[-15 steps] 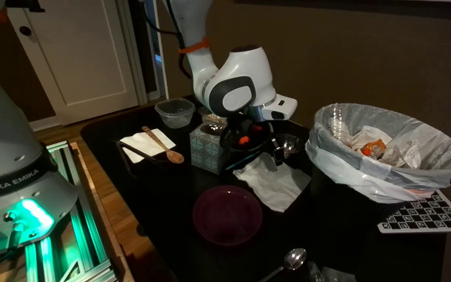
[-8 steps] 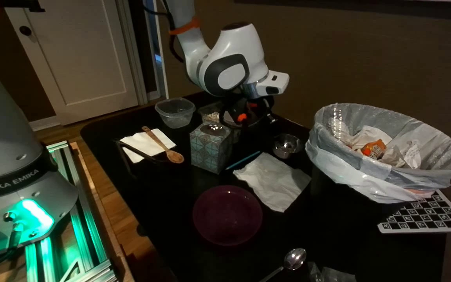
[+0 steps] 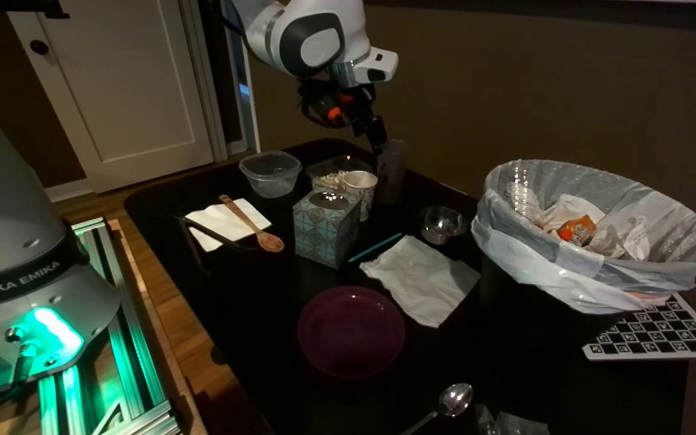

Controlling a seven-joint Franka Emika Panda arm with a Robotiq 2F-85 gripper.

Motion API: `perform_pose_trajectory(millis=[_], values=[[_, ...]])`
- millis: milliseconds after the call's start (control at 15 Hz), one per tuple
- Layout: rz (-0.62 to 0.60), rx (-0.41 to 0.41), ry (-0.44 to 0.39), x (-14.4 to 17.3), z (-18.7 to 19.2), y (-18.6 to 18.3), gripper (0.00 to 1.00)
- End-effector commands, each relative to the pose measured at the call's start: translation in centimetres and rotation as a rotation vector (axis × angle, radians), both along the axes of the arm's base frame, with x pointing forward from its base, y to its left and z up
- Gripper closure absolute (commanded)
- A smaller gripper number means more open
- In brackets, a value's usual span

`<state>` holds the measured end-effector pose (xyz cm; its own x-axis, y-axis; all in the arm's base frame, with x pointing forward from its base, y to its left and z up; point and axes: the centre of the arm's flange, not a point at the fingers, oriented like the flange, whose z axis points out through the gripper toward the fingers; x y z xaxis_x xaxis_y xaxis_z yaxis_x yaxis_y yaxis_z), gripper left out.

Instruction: Move some white objects from the bowl to the paper towel, then wrap the and put them in the bin

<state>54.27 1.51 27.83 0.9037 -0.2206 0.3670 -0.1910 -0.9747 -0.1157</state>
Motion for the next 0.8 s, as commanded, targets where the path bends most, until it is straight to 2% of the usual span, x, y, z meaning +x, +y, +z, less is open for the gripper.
perform_pose_trajectory(millis=[0,267,533,733], values=[[0.020,0.054,0.109,-0.6,0.1,3.0,0.00],[-0.020,0.041,0.194,-0.4,-2.6,5.8,0.00],[-0.081,0.045,0.225,-0.1,-5.2,8.7,0.00],[-0.115,0.035,0.209,0.8,-7.1,11.0,0.00]])
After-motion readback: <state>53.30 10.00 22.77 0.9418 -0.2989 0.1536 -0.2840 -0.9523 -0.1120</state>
